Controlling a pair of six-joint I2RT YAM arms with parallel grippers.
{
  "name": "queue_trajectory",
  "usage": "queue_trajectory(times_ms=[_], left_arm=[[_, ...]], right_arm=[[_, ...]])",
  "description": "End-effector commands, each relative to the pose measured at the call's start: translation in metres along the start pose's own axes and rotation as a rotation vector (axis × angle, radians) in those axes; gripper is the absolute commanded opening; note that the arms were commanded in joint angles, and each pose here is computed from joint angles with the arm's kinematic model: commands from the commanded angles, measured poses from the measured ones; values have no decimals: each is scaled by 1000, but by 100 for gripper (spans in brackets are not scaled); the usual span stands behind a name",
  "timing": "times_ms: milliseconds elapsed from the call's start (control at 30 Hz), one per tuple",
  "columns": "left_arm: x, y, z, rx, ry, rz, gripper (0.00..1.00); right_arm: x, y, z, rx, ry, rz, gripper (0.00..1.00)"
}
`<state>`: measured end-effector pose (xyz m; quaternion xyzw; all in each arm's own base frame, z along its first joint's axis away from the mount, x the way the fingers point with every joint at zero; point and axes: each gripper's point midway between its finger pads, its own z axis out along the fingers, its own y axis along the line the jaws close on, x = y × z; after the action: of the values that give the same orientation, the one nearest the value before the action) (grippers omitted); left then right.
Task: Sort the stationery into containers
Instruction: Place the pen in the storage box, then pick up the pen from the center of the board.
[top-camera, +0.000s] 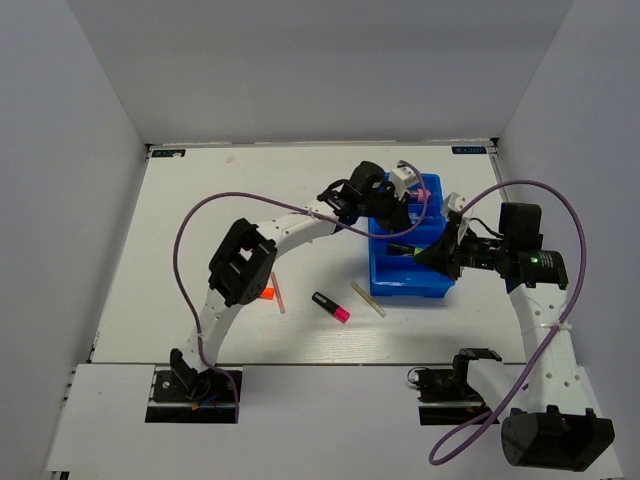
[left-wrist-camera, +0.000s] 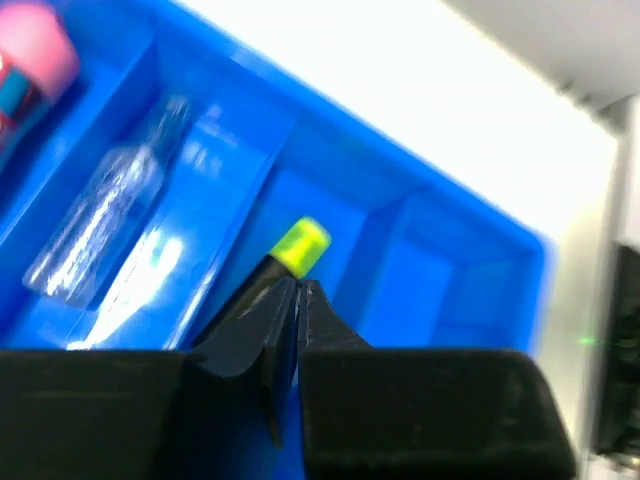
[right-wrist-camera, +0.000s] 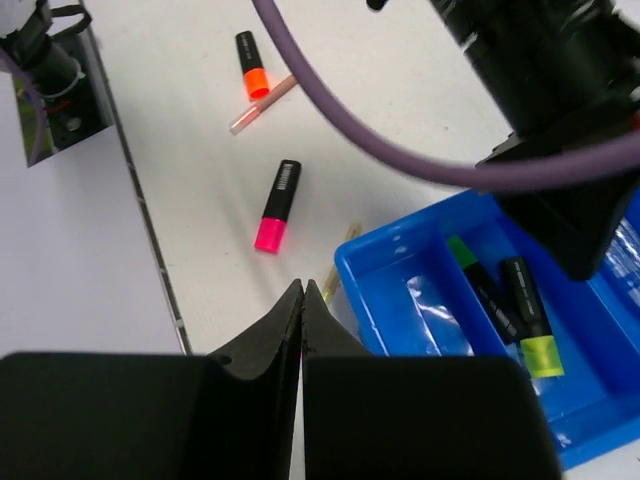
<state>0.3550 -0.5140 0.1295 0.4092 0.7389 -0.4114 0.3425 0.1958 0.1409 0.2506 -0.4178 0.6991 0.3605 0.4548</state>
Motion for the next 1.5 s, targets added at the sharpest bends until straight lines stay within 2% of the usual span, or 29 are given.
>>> queue_trajectory(times_ms=[0,33,100,200,233,267,300,367,433,467,500,533,567,600,633,667,700,733,833,867,900,933,967,1033,1067,1133,1167,1200,1467], left_arm=[[-81,-60,-48,138,-200,12,18],[-101,-75,-66,166,-266,39,18],[-97,-75,-75,158,-296,10,22],[-100,-43,-127,-59,-382,-52,36],[-70,-42,-154,-118,-359,-94,49],[-63,-5,-176,-316,-389,-139,69],[-9,22,-189,-446,-267,-215,72],[17,39,-250,-672,-253,-247,81],[60,49,-303,-857,-215,-332,86],[88,52,-331,-962,-163,-379,86],[100,58,-350,-1046,-148,-401,84],[132,53,-368,-1105,-39,-438,83],[143,47,-389,-1149,-82,-498,83],[151,46,-400,-1184,-78,-514,83],[171,43,-413,-1219,-34,-555,83],[177,37,-426,-1232,-91,-589,83],[183,37,-434,-1261,-94,-604,83],[198,33,-446,-1295,-86,-633,85],[209,31,-489,-1465,-155,-665,82],[229,21,-505,-1553,-127,-729,82],[226,20,-527,-1668,-204,-773,82],[232,17,-552,-1802,-224,-798,85],[243,-2,-573,-1899,-165,-848,90],[249,-6,-582,-1950,-187,-901,96],[255,-5,-580,-1954,-185,-912,96],[257,-6,-578,-1921,-226,-900,96],[263,-3,-575,-1913,-265,-896,96],[262,-3,-576,-1903,-282,-876,96],[266,-10,-584,-1901,-404,-850,96]], right_arm=[[-13,21,-5,-87,-49,-75,0],[-13,28,-6,-112,-52,-75,3],[-19,31,-6,-131,-69,-86,20],[-18,30,-4,-142,-76,-55,88],[-16,27,-2,-136,-68,-2,90],[-19,20,1,-130,-83,-32,90],[-13,19,4,-135,-80,-33,90],[-6,4,15,-135,-74,-40,88],[12,-9,34,-125,24,-22,73],[13,-22,41,-77,68,-67,68],[21,-8,62,-153,129,-87,65],[15,-20,68,-103,178,-138,63],[29,-32,79,-61,269,-125,61],[41,-12,107,-146,349,-146,56],[48,-19,115,-93,418,-137,56],[46,-24,143,-85,487,-140,54],[48,-11,155,-99,535,-137,54],[48,-29,176,-29,600,-158,56],[42,5,216,-28,629,-291,58],[52,4,239,-15,647,-287,60],[43,15,251,-18,627,-310,64],[51,19,264,-6,653,-323,67],[33,27,285,7,613,-300,70],[46,42,307,-30,656,-284,70],[5,48,323,-17,568,-291,70],[41,68,343,-47,675,-284,70],[16,73,355,-40,613,-300,70],[37,71,365,0,667,-320,70],[65,90,393,-16,702,-339,73]])
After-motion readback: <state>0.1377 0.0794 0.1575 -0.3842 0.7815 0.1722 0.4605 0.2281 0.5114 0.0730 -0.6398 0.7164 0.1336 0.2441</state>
